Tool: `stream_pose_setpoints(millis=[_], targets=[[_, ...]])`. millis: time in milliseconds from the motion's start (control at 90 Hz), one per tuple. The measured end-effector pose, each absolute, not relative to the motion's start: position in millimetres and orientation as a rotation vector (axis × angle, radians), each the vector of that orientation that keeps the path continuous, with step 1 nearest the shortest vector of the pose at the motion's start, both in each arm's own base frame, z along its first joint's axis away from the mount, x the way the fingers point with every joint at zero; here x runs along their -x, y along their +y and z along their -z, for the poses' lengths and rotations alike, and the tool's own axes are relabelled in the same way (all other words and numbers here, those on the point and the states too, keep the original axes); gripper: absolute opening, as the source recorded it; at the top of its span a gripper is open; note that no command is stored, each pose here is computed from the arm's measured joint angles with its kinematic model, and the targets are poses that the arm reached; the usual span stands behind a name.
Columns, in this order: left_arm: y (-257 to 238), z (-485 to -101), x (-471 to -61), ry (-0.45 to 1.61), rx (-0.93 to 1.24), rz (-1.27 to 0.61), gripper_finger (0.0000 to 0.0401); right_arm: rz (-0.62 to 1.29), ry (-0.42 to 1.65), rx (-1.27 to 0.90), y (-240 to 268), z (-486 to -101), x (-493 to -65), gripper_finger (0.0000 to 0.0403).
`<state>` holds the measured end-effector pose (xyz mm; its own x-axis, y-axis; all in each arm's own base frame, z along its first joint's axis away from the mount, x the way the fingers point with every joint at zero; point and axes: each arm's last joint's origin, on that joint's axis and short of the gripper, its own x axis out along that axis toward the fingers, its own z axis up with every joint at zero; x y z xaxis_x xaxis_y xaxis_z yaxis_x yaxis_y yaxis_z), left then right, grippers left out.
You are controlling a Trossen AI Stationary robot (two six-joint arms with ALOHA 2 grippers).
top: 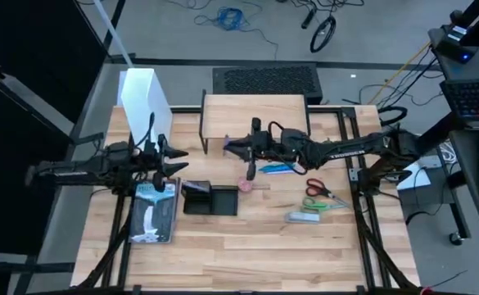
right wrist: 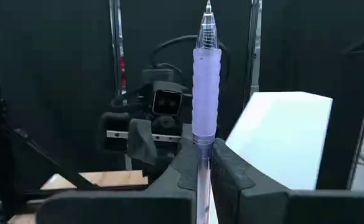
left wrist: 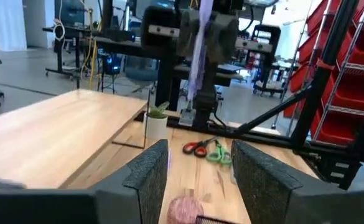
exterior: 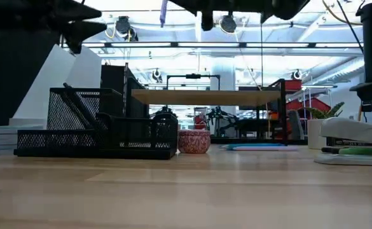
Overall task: Stock shelves
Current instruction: Put the purple pen into the desk organizer
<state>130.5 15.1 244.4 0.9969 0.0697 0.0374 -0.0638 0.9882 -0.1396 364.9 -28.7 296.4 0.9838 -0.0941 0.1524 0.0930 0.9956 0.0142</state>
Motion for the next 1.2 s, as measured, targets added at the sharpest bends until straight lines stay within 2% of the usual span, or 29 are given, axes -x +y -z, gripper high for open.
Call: stream_pose_setpoints(millis=[556,989,1089,1200], targets=[[23.8,-266.5,-204.2,0.034,0.092,-0.046,0.0164,0.075,-0.199,-0.033,-28.2,-283.8,-375.4,0.0],[28.3,-270.0,-237.6,0.088,0.097,-0.057,0.0162,0.071,-0.179,-0.033,-26.6,-281.8,-375.9,0.0],[28.5,-270.3,-238.8,0.09,0.098,-0.057,0.0141,0.071,-0.176,-0.032,-26.6,-281.6,-376.0,0.0],[28.7,-270.0,-238.8,0.093,0.098,-0.065,0.0081,0.07,-0.176,-0.03,-26.6,-281.8,-375.8,0.0007]])
